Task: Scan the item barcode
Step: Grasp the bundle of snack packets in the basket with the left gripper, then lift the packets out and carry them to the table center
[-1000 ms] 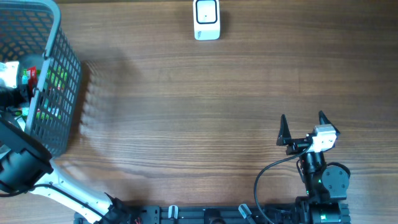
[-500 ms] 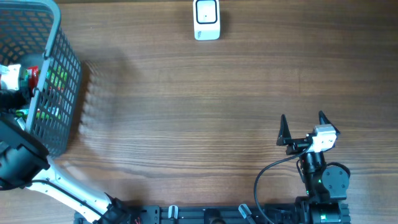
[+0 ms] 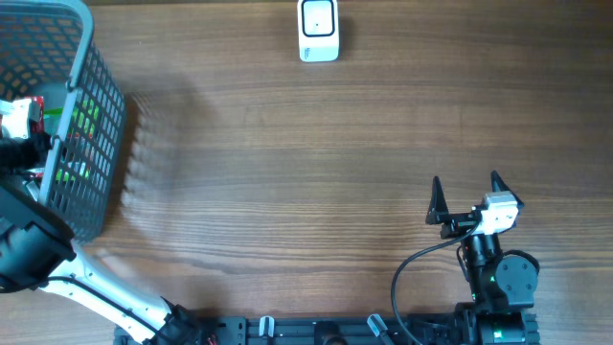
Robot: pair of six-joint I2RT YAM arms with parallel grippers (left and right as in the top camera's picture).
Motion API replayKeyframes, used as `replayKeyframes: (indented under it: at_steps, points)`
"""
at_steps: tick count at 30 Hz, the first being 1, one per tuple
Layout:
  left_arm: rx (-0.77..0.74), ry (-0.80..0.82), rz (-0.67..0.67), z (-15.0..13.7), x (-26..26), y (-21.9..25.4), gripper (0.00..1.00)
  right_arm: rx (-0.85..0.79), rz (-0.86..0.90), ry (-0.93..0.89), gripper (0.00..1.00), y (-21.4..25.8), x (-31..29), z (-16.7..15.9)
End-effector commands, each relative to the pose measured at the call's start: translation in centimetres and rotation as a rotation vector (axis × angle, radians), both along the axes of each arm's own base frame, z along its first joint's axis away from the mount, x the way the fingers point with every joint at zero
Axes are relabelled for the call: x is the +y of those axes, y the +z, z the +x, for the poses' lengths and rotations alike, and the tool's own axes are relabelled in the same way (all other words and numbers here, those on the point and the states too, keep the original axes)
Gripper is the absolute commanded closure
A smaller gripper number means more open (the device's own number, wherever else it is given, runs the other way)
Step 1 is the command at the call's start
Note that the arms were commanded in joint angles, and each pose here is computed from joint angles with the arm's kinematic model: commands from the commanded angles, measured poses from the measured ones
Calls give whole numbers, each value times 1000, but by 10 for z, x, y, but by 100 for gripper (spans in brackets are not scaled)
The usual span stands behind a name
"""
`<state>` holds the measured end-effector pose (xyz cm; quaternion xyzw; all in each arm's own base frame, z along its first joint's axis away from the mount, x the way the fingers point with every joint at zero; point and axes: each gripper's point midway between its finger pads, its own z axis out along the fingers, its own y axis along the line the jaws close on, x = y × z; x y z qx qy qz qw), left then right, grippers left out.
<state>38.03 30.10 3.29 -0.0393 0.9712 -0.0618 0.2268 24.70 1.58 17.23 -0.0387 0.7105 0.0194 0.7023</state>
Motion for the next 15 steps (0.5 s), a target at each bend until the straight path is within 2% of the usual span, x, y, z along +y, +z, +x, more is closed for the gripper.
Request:
replayKeyframes:
  at_steps: [1,6,15]
  points:
    - [-42,17,-33,6,-4,18,96,-5,8,-12,0,1,-2,0]
    - [-225,87,50,24,6,120,96,-5,9,-12,0,1,-2,0]
    - [-537,242,179,19,1,274,96,-5,9,-12,0,1,-2,0]
